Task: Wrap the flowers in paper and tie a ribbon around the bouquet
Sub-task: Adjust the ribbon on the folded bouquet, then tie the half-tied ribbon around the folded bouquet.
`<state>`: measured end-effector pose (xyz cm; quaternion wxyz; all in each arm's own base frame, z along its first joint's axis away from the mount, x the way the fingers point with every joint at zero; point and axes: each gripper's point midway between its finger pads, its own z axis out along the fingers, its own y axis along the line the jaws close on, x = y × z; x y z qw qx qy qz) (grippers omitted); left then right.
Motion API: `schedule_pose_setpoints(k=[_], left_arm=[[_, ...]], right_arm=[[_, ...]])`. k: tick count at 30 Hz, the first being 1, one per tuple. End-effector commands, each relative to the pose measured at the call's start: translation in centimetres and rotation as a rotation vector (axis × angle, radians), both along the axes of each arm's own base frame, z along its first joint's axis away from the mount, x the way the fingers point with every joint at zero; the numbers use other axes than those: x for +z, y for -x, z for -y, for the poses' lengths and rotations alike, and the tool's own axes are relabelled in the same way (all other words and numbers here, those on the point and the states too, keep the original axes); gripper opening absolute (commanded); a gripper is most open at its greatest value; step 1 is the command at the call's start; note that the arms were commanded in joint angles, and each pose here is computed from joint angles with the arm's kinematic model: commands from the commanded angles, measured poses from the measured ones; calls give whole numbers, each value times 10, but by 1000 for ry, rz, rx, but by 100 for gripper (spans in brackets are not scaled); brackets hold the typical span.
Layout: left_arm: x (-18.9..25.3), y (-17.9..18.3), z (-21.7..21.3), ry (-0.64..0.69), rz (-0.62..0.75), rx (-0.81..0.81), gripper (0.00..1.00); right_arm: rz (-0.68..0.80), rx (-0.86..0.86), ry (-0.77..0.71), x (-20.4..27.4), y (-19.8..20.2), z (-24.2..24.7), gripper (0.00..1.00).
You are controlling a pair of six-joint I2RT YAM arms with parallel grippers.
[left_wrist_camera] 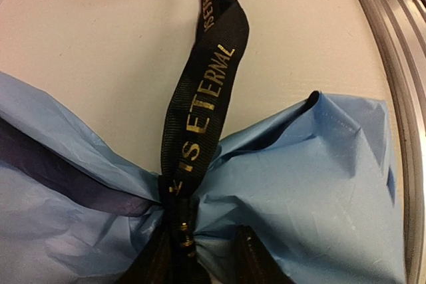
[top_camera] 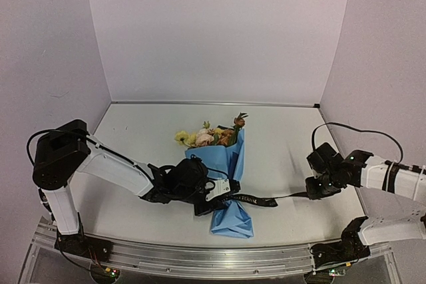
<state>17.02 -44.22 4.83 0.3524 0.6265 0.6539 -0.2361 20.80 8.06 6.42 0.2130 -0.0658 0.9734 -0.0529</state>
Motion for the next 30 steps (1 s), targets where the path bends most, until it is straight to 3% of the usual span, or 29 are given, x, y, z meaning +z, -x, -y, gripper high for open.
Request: schedule_pose_setpoints(k=[1, 4, 10, 15, 19, 24, 30], left_arm=[[36, -28, -11, 45, -26, 176, 47], [67, -35, -12, 121, -67, 250, 54], [103, -52, -39, 230, -215, 492, 61], [83, -88, -104, 221, -381, 931, 60], [58, -98, -135, 226, -559, 1103, 57], [29, -96, -140, 252, -797, 1180, 55], [16, -95, -113, 280, -936, 1141, 51]], right_arm=[[-20, 83, -77, 22, 3, -24, 39], [-32, 109, -117, 27, 7, -34, 51], [-43, 289, -170, 20, 19, -70, 61], [10, 340, -245, 6, 15, -91, 62], [11, 390, -270, -1, 11, -107, 62], [4, 409, -248, -9, 9, -111, 62], [11, 424, -222, -11, 4, -111, 62]])
